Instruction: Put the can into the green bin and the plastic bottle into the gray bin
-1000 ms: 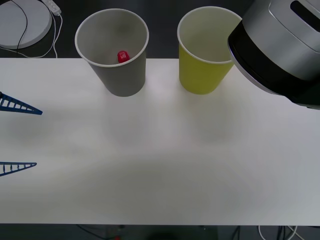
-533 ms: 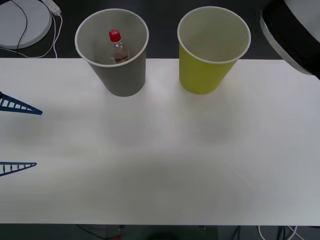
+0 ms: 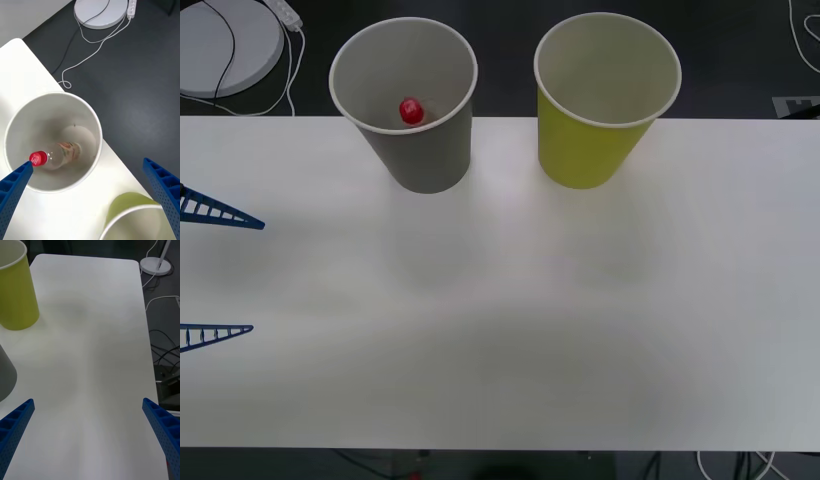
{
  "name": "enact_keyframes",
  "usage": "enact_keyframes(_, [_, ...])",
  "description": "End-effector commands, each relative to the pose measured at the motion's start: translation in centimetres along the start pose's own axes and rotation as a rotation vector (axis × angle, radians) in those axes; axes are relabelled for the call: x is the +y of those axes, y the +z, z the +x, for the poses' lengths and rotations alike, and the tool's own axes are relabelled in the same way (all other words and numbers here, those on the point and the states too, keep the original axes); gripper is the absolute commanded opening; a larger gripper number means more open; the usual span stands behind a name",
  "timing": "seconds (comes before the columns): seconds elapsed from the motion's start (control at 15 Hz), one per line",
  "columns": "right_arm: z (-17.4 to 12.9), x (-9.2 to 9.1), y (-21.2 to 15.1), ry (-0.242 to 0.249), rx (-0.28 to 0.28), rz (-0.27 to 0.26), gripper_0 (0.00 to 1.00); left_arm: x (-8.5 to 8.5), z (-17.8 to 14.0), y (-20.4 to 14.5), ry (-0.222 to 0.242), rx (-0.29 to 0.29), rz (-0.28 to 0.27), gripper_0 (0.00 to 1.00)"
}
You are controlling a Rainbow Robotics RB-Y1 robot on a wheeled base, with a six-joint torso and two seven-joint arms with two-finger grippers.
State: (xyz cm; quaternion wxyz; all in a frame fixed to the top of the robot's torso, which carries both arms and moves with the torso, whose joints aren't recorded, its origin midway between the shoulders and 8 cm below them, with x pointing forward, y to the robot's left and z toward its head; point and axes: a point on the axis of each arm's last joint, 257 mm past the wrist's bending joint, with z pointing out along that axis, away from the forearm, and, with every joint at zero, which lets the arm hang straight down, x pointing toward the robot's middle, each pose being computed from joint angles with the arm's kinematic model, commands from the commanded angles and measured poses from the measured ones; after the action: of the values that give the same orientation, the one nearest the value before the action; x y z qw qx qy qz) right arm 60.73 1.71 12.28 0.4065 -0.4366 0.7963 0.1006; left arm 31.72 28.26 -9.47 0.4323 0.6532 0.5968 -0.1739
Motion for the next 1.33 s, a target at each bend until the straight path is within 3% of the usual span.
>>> enact_keyframes(0.07, [1.8,-0.8,-1.1,-0.02,-0.006,-0.011,1.0,0.0,0.0,0.0,0.0,0.0,0.0,1.0])
enact_keyframes(0.87, [10.6,-0.4,-5.9,-0.184,-0.086,-0.061,1.0,0.0,0.0,0.0,0.0,0.0,0.0,1.0])
enact_keyframes(1.33, [17.5,2.7,-8.2,-0.24,-0.173,-0.081,1.0,0.0,0.0,0.0,0.0,0.0,0.0,1.0])
